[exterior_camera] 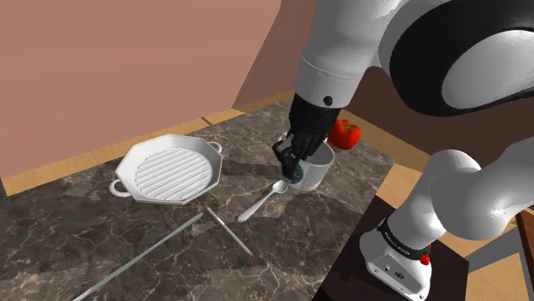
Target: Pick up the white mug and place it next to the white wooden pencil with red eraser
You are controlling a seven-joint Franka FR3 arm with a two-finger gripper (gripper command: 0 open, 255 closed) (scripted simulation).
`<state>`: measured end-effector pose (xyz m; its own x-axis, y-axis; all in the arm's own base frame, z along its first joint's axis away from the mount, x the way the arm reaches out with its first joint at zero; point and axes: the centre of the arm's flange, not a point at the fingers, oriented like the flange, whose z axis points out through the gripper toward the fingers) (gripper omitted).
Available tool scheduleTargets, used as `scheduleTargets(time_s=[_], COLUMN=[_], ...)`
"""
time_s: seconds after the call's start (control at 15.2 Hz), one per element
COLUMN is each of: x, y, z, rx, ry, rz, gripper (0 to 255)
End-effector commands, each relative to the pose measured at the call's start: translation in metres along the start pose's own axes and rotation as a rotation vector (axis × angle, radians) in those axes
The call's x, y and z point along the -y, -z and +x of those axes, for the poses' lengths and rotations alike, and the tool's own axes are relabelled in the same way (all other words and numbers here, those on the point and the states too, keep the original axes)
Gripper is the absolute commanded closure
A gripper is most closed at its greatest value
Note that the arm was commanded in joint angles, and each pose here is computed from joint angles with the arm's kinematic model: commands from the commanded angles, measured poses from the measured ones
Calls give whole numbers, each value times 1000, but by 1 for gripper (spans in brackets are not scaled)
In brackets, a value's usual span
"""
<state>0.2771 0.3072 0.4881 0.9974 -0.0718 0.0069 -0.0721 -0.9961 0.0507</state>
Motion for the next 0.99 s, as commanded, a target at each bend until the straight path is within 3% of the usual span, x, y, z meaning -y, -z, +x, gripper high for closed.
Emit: scheduleTargets(time_s=[0.0, 0.13, 0.92], x=[12, 28, 31], y=[1, 2, -61], z=[-23, -44, -45], rx=[0, 0, 0], ry=[-2, -2, -2], rz=[0, 0, 0], gripper=[255, 255, 255])
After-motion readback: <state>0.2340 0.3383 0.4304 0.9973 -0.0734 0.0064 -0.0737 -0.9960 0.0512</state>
